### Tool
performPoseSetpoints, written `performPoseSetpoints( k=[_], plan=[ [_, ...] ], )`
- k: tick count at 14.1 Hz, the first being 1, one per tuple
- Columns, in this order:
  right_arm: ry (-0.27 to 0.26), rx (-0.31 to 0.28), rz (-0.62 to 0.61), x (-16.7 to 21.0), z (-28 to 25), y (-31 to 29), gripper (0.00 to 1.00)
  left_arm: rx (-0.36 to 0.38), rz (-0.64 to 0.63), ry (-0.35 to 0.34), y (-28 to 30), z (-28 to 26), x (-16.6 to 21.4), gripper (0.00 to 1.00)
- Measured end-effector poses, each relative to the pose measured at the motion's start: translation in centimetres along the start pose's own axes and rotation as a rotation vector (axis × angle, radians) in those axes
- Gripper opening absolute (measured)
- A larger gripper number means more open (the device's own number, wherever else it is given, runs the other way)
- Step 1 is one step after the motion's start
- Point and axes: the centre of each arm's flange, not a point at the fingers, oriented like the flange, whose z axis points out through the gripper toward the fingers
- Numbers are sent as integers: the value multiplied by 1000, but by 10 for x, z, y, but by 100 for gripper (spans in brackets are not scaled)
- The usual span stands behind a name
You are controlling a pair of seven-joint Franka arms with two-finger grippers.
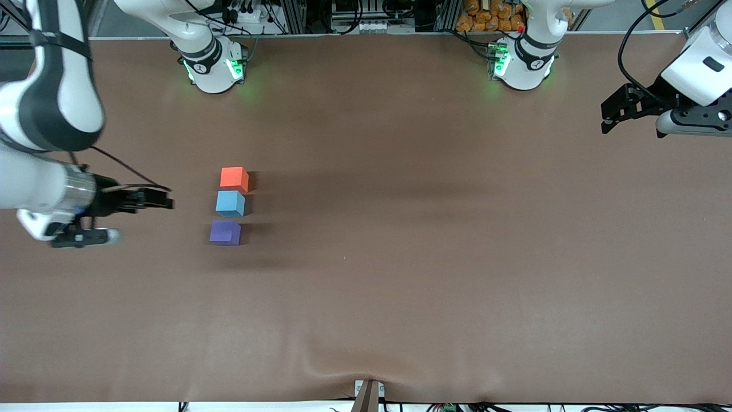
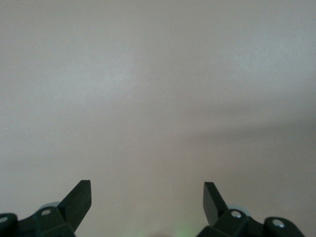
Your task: Place blue block between orange and purple blocks
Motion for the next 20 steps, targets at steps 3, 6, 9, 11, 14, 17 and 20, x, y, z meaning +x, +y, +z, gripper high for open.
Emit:
performPoseSetpoints(
  k=[3,6,9,11,14,17,20],
  plan=[
    [27,-53,6,-8,-51,14,100,0,0,0,0,0,0,100],
    [44,-57,63,-27,-100,50,100,0,0,-1,0,0,0,100],
    [30,-131,104,-46,-131,74,100,0,0,-1,0,0,0,100],
    [50,-166,100,-50,-143,69,100,0,0,-1,0,0,0,100],
    [89,-164,94,-73,-170,61,100,0,0,-1,0,0,0,100],
    [98,-153,148,-101,-184,58,100,0,0,-1,0,0,0,100],
    [89,-148,187,-116,-179,60,100,0,0,-1,0,0,0,100]
  ],
)
